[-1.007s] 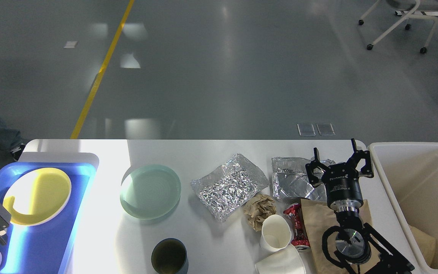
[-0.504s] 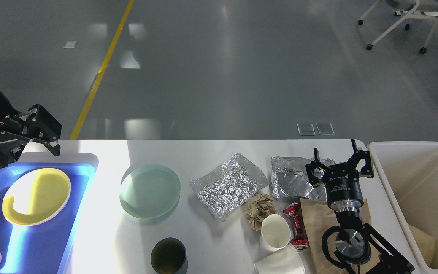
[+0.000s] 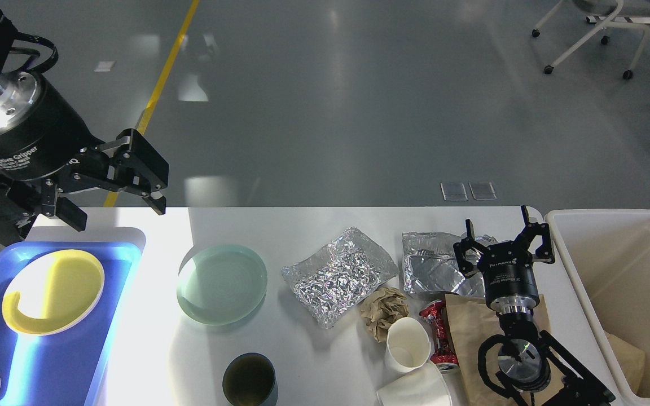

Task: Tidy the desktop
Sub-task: 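Move the left gripper over the dark cup near the robot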

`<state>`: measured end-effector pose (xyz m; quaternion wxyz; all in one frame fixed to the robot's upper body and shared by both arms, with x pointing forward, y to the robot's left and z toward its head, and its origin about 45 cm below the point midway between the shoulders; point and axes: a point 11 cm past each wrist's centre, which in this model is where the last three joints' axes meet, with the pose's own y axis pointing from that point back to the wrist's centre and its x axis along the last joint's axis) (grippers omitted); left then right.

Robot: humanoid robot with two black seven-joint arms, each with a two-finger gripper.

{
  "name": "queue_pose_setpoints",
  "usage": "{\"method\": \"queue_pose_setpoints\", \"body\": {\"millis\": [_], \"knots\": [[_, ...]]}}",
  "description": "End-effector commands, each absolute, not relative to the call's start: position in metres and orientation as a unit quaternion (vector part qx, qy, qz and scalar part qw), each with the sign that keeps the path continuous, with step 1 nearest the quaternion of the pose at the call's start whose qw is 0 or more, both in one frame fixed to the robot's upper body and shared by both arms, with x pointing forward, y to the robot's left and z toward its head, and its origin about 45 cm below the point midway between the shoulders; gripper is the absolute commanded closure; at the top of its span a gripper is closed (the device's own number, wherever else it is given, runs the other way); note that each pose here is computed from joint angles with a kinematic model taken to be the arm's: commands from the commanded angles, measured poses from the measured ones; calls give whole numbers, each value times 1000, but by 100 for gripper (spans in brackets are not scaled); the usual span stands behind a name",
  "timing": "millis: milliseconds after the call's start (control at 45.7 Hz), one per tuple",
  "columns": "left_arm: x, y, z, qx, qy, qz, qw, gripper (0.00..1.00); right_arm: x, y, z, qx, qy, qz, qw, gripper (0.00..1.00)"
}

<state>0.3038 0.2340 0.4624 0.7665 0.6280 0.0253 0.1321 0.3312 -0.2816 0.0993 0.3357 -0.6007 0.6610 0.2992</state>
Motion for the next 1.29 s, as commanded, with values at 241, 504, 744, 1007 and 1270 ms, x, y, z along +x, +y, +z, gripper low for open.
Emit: {"method": "queue_pose_setpoints", "body": {"millis": [241, 504, 744, 1007, 1270], "knots": [[290, 179, 474, 619, -10, 100, 779, 4, 331, -281, 99, -601, 661, 299, 335, 0], [289, 166, 447, 616, 11, 54, 786, 4, 331, -282, 99, -601, 661, 299, 335, 0], [287, 158, 393, 629, 26, -15, 777, 4, 331, -282, 100, -601, 661, 299, 336, 0], [289, 189, 293, 675, 33, -12, 737, 6, 331, -281, 99, -601, 661, 299, 335, 0], [273, 200, 220, 697, 29, -29, 716, 6, 331, -281, 100, -601, 660, 299, 336, 0]]}}
